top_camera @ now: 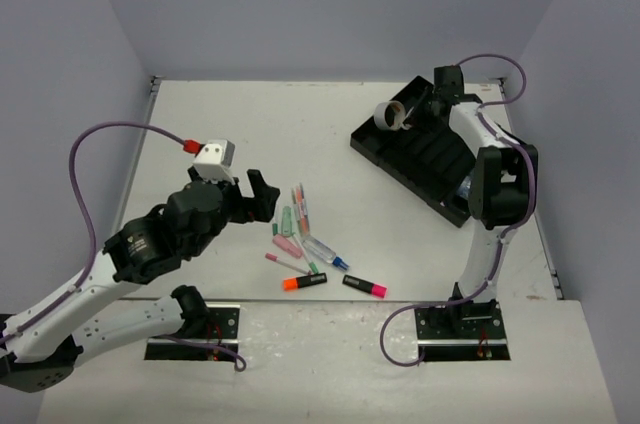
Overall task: Sort the stationery into containers
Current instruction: Place the stapler in the storage box.
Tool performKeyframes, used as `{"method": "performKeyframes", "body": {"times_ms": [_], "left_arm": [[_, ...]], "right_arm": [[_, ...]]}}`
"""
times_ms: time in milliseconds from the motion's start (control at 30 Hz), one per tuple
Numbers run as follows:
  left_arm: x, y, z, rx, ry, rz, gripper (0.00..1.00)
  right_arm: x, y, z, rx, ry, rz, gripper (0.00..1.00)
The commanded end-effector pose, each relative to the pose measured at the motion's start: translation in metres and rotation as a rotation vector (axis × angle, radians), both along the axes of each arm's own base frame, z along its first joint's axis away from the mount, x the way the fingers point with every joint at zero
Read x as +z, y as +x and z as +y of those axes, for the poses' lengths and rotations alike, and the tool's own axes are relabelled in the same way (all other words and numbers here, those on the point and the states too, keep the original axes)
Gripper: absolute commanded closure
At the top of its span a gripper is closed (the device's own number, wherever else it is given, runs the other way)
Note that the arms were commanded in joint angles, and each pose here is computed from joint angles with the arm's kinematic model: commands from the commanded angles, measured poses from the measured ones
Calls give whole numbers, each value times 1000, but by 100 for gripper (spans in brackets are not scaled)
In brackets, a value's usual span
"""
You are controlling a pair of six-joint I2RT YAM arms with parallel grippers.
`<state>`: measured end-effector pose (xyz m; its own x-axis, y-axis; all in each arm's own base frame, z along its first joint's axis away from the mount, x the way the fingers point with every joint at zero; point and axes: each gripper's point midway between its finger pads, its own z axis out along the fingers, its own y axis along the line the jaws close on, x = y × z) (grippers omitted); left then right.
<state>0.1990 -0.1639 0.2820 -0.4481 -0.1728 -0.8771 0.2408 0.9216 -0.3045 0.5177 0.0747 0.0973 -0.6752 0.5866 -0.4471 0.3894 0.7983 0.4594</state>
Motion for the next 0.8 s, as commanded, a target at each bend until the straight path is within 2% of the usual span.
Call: {"method": "performKeyframes", "body": {"times_ms": [0,233,433,567,667,767], "left_arm": [[-25,1,15,58,74,32,0],[-26,-5,34,101,65,12,0],[-22,-9,46,124,72,9,0],[-19,-9,52,144,78,0,0],[-24,-9,53,149,87,1,0],[-31,-8,49,141,91,17,0]], "right_arm": [[13,12,8,-9,54,-40,90],[0,6,2,-41,32,-17,89],[-11,1,2,-44,32,7,74],[-10,1,1,-47,32,5,60],[-6,1,0,-48,21,6,45],[4,-1,-1,-43,13,-8,41]]}}
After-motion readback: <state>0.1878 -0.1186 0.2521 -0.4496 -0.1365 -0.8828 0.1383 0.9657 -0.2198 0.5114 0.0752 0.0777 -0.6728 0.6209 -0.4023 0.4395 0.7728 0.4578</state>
